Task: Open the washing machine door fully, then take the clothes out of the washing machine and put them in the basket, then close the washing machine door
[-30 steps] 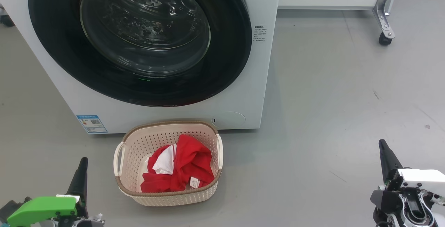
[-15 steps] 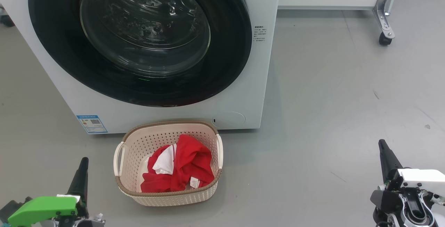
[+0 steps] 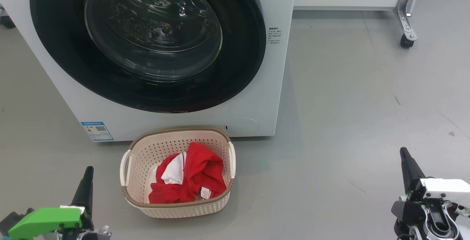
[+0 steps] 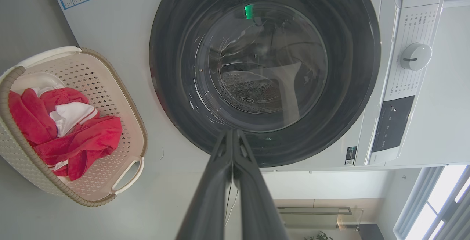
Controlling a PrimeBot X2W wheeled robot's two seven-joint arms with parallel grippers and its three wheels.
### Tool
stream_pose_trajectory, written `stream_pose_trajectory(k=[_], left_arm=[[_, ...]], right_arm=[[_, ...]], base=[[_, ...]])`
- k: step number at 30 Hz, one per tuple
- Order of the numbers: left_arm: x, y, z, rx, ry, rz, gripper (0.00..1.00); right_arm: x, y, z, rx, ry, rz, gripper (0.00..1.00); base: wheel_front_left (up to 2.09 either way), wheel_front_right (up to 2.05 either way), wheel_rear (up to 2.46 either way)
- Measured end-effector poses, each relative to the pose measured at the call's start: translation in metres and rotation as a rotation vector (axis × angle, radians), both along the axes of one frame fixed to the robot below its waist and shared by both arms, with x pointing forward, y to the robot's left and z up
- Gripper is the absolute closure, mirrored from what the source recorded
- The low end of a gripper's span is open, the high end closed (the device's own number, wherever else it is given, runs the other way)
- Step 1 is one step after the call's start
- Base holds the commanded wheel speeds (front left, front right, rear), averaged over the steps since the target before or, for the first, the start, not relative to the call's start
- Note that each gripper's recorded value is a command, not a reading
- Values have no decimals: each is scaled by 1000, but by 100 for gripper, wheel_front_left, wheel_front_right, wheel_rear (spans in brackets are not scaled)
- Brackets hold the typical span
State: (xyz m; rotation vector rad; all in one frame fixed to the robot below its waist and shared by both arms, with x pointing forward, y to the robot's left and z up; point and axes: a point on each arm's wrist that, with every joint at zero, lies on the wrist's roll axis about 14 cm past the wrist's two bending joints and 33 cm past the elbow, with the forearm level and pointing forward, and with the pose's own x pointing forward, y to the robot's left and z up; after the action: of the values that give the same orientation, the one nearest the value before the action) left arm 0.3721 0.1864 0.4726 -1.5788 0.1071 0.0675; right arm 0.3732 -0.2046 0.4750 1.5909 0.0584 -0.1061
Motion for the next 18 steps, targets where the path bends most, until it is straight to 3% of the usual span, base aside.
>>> stream_pose_trajectory(k=[18], left_arm=[[1, 0, 1, -2, -4, 0, 100]], right_arm=[[0, 0, 1, 0, -6, -1, 100]], base=[[0, 0, 0]])
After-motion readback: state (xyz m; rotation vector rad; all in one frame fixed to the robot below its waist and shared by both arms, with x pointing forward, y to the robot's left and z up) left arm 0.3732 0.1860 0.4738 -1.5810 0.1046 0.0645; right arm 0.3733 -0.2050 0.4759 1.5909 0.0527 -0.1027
